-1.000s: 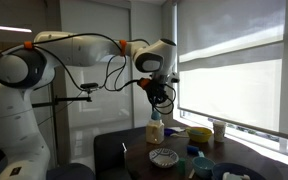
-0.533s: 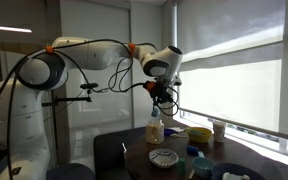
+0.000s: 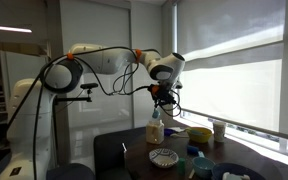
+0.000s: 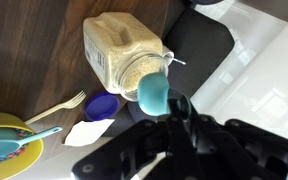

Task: Pick up the blue measuring spoon from the white bowl and scoop one spoonful of sugar, pour the sugar into the white bowl and put the blue measuring spoon in the clear container of sugar

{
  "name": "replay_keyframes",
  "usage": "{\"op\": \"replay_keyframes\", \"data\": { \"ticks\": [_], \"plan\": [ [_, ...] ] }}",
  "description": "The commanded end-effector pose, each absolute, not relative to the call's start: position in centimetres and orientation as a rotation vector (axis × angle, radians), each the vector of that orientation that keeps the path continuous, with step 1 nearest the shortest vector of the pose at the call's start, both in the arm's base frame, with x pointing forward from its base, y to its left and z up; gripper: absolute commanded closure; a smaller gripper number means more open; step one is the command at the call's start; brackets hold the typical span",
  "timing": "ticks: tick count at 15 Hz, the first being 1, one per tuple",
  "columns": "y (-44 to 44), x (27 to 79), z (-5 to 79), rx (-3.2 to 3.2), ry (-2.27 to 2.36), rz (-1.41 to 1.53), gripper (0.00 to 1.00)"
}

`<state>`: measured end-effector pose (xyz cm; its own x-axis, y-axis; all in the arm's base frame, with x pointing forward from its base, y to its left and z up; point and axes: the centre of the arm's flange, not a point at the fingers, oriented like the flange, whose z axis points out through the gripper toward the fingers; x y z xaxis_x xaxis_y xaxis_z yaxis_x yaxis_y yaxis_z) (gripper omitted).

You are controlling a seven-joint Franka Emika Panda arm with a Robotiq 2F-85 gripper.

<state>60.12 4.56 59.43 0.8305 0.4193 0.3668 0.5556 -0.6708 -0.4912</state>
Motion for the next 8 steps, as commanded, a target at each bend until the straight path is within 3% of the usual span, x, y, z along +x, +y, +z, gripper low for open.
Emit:
{"op": "replay_keyframes", "data": {
  "ticks": [1, 8],
  "plan": [
    [5.7, 62.3, 59.2, -2.444, -0.73, -0.241, 0.98],
    [7.2, 63.7, 57.4, -2.452, -0.771, -0.184, 0.98]
  ]
}}
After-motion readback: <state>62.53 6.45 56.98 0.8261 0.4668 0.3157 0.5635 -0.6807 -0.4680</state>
